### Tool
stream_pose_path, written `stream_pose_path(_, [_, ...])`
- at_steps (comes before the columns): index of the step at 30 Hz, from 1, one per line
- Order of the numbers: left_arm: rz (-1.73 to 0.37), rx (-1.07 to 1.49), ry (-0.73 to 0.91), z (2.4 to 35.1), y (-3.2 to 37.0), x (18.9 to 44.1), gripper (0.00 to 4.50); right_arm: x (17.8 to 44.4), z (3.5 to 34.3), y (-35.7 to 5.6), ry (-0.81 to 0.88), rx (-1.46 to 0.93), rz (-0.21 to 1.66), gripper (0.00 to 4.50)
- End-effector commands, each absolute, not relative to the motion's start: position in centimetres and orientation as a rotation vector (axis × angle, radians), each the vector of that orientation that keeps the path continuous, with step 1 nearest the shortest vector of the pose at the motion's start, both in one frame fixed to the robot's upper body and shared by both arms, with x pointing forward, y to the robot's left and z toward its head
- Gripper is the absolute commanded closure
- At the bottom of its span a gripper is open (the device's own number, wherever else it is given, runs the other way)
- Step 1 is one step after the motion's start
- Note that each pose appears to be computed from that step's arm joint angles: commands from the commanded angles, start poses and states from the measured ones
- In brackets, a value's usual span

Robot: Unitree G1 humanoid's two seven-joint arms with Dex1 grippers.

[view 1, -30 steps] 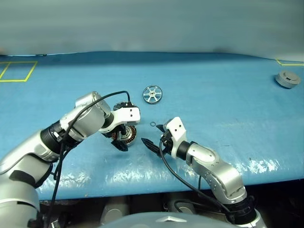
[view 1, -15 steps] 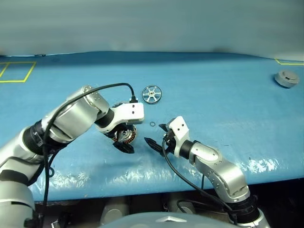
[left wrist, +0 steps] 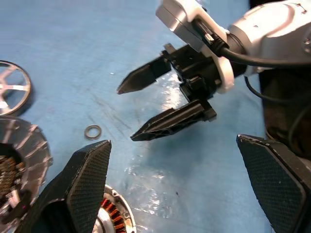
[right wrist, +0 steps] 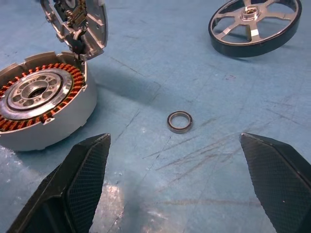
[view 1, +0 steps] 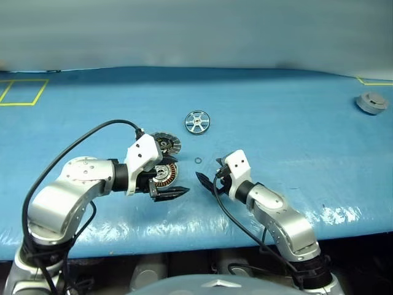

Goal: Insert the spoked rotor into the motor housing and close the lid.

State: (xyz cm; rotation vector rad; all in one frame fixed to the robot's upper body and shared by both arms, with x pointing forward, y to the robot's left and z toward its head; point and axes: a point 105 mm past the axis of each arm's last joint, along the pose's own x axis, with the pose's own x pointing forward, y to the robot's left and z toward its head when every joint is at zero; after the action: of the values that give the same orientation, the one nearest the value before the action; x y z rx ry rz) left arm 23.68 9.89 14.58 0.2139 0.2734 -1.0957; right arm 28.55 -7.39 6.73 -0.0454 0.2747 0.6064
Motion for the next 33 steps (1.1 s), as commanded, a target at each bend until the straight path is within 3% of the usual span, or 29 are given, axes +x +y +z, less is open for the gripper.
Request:
stream_pose_path(1, [-0.981, 0.201, 0.123, 15.6, 10.4, 23.5, 0.01, 29.5, 7.7, -7.1, 0.218, -0.041, 0.574, 0.00])
stream_pose_path(10, [-0.701, 0.137, 0.034, 12.6, 12.1, 23.2, 0.01, 31.2, 7.1, -5.6, 0.210, -0.057, 0.537, 0.00])
stream_pose_path(17, [-0.629, -0.036, -0.007, 10.7, 12.6, 21.9, 0.01, 32.0, 6.3, -4.0, 0.215, -0.060, 0.540, 0.00])
stream_pose_path(30, [-0.456, -0.018, -0.015, 7.6, 15.3, 21.6, 0.01, 32.6, 4.0, -3.3, 0.272, -0.060, 0.541, 0.00])
stream_pose_path(33, [-0.454, -0.024, 0.004, 6.9, 15.4, 21.5, 0.00, 32.7, 3.6, -3.5, 0.291, -0.074, 0.528, 0.60])
